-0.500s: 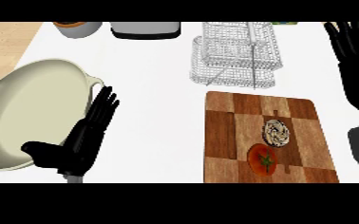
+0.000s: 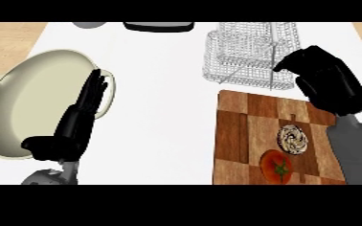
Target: Pick the cupcake from the cutting board and place it in the tiered basket
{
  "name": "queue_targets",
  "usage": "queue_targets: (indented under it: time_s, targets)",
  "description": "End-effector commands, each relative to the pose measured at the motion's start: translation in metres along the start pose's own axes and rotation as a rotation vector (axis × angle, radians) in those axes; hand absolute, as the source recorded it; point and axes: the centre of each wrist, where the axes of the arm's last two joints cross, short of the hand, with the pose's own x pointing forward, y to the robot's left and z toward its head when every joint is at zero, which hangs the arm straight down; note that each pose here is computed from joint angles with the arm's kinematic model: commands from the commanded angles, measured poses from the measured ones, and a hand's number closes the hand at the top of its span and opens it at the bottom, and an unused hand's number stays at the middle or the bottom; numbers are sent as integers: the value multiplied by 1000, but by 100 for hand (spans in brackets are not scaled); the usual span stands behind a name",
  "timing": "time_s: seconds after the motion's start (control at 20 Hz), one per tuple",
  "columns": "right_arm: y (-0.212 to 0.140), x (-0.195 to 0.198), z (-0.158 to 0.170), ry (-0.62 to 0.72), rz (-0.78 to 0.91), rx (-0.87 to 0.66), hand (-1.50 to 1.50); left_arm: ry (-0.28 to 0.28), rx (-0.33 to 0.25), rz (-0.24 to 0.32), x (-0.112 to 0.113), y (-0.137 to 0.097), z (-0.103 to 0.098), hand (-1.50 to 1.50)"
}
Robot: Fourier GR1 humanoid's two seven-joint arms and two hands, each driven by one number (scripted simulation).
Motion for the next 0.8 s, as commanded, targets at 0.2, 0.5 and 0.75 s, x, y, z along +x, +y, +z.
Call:
queue_targets:
  time_s: [0.2,0.5,0.75]
  targets:
    - [-20,-37,11,115,-294,489,-150,-25,12,-69,1,-14,-11,0]
    - [-77,60,18,87,8,728,-150,-15,47,-83,0,-17,-17,0]
    - [-57,159,0,80,397,935,-150,10,63,-89,-4,-16,-18,0]
